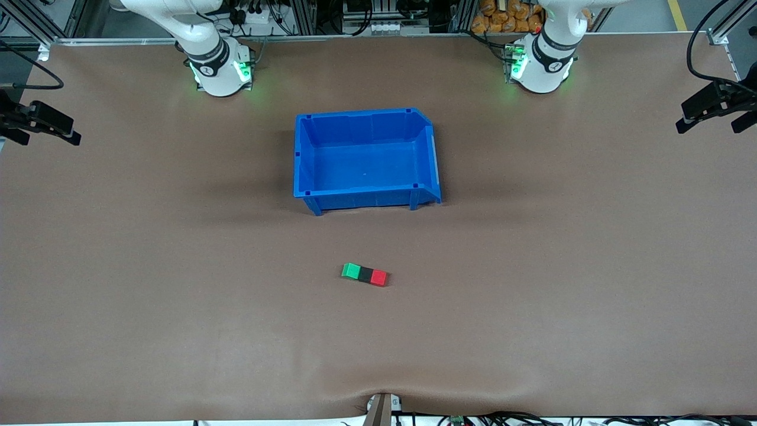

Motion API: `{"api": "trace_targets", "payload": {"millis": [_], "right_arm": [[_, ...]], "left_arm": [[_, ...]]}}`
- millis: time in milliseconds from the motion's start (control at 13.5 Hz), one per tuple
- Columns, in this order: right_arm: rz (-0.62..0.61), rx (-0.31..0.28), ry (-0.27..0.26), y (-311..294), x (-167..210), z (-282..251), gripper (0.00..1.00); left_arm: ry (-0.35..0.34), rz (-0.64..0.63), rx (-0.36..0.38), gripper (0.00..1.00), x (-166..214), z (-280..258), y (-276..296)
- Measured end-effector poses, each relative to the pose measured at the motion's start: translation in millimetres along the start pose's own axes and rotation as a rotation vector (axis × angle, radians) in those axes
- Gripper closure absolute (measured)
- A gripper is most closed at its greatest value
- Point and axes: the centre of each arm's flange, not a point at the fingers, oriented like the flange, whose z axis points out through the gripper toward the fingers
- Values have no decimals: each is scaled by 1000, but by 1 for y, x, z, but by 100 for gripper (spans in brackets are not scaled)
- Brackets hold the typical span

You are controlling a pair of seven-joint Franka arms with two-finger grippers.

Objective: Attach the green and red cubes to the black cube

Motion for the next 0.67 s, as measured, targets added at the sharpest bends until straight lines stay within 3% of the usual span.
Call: {"api": "trace_targets", "payload": {"millis": [667], "right_arm": [[0,0,-3,0,0,1,0]], "left_arm": [[-20,21,-3,0,23,14,10]]}}
